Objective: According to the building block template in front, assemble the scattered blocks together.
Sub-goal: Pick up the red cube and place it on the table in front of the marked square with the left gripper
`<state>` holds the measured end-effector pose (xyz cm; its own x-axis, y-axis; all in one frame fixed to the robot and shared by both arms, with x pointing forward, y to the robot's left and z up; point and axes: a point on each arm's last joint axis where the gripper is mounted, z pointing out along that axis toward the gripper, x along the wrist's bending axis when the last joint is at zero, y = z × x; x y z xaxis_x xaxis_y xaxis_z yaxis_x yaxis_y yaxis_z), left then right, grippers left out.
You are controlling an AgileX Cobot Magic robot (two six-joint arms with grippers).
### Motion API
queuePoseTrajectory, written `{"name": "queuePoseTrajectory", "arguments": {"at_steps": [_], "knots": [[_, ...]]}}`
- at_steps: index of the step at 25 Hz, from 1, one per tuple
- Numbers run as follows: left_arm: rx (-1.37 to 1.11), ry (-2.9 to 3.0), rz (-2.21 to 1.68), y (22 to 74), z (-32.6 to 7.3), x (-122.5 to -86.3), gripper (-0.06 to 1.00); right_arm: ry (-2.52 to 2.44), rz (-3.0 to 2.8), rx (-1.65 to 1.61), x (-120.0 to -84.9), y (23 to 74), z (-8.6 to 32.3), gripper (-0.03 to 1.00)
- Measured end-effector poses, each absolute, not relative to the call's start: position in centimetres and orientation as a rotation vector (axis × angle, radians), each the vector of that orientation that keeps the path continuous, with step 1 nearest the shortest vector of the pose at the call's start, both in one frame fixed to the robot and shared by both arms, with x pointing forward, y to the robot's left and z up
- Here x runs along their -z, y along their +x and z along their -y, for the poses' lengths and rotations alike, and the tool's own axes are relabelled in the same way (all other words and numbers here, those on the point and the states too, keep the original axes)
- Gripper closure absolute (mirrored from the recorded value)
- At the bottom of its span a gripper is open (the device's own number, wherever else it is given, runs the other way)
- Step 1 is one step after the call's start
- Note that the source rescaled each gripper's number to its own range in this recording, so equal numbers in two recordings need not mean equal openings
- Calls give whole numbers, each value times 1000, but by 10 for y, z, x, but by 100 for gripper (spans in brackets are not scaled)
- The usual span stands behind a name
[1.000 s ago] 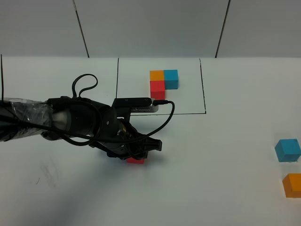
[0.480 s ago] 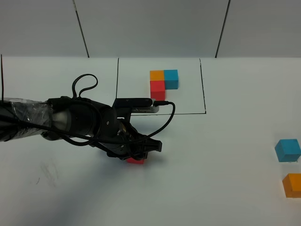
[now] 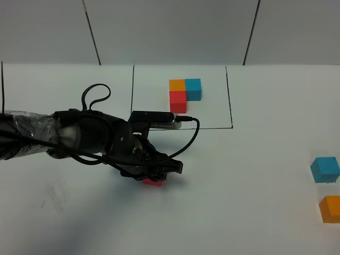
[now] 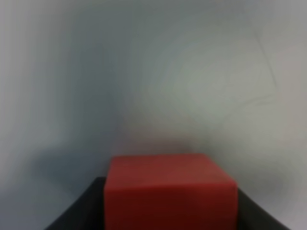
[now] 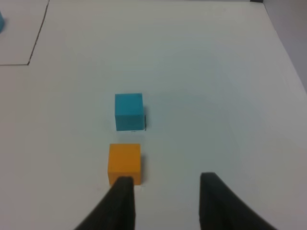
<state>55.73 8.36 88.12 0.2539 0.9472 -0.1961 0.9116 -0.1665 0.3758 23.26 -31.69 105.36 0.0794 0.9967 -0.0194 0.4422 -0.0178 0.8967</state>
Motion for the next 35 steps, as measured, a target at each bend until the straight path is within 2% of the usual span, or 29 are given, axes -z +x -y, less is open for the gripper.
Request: {"name": "queuePoseTrajectory", "arguments": {"at_steps": [7, 10, 35], "knots": [[-131, 2099, -1672, 559, -82, -882, 21, 1574, -1471, -894, -1054, 233, 317, 59], [-136, 2092, -1667, 560, -82, -883, 16, 1574, -1471, -894, -1054, 233, 317, 59], [-208, 2164, -1561, 569, -79, -897, 13, 1574, -1471, -894, -1054, 233, 317, 59]]}}
